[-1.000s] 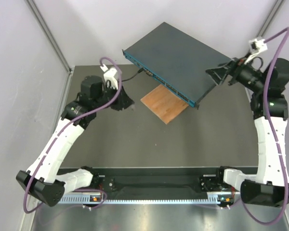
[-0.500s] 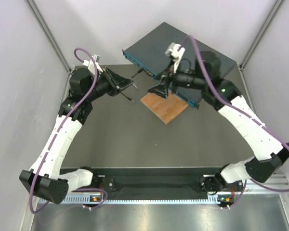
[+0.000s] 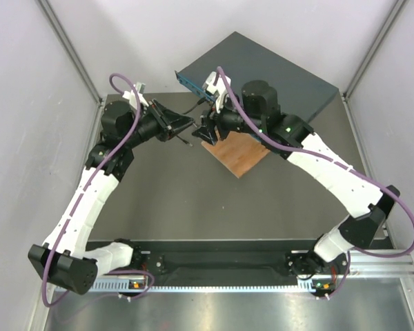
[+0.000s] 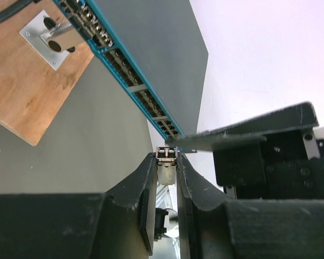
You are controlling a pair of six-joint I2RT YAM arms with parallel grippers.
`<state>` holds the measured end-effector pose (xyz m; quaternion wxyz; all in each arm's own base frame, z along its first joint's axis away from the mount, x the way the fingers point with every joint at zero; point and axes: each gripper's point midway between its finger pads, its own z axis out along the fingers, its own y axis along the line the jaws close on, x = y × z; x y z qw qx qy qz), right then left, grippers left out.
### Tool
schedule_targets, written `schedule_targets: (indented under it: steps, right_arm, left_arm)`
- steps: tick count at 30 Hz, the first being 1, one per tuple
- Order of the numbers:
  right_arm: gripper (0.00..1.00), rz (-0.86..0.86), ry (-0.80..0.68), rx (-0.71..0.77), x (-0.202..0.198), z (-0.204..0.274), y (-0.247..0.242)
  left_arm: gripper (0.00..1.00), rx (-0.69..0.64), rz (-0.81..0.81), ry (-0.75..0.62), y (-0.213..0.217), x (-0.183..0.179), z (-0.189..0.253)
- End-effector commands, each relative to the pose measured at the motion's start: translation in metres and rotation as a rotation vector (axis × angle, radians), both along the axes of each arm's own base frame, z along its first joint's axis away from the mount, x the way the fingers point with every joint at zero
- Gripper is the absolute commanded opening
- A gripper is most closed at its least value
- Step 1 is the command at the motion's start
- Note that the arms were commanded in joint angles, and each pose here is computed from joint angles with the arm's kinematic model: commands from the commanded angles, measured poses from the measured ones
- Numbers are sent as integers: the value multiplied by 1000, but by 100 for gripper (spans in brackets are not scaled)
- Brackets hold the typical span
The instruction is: Insert the plug into the switch port
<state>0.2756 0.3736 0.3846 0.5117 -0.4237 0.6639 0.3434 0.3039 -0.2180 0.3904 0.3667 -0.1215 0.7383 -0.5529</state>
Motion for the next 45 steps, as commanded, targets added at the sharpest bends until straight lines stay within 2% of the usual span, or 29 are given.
schedule_targets:
  steps: [1,9,10,13,14,16,18,19,21,22,23,24,26,27,28,29,30,32,33,34,36,39,45]
  right_arm:
    - [57,-63,-89,27,10,28,-2]
    - [55,-53,-67,-19,10,6,5]
    - [52,-53,-62,-23,11,4,6]
    - [19,-65,-67,-22,11,5,4]
    - [0,-69,-68,-22,13,5,4]
    - [0,-60,-69,-22,9,8,1]
    - [0,-49,-49,-20,8,6,-3]
    - [0,-12,-25,-13,2,6,-5]
    - [0,0,32,-12,4,-4,-16]
    - [0,45,70,-14,-5,-9,-20]
    - [0,49,103,-8,-2,-11,-29]
    - [0,65,128,-5,-4,-12,-34]
    - [0,138,198,16,-15,-13,-45]
    - [0,164,218,26,-19,-11,-48]
    - [0,210,260,37,-27,-12,-53]
    - [0,237,277,43,-32,-13,-54]
    - [0,259,291,47,-36,-14,-56]
    - [0,314,364,57,-52,-23,-58]
    - [0,330,360,76,-56,-20,-58]
    - [0,365,424,80,-65,-35,-57]
    - [0,385,487,106,-71,-40,-55]
    - [0,410,557,104,-82,-51,-53]
    - [0,381,595,60,-88,-70,-49]
  left_arm:
    - [0,-52,-22,-78,1,-10,25]
    - [0,-71,-44,-83,-1,-13,27]
    - [0,-72,-50,-79,-2,-13,26]
    - [2,-68,-50,-83,-2,-14,25]
    - [8,-64,-49,-89,-1,-14,25]
    - [26,-21,-55,-149,-1,-14,25]
    - [33,62,-21,-211,6,-8,21]
    - [44,147,47,-262,20,3,15]
    - [52,214,79,-368,35,4,22]
    - [60,309,61,-492,40,1,26]
    - [61,368,47,-520,43,0,21]
    - [64,459,13,-628,44,-3,22]
    - [72,518,-111,-744,36,-20,22]
    - [72,608,-180,-872,35,-26,19]
    - [72,619,-283,-940,29,-43,16]
    - [72,650,-317,-980,30,-48,12]
    - [72,716,-355,-1077,30,-50,8]
    - [71,755,-455,-1167,28,-64,-3]
    - [70,821,-516,-1223,30,-68,-19]
    - [69,842,-565,-1252,27,-75,-28]
    - [63,932,-666,-1333,23,-82,-53]
    - [60,1058,-708,-1452,21,-83,-65]
    - [48,1152,-802,-1647,-10,-96,-68]
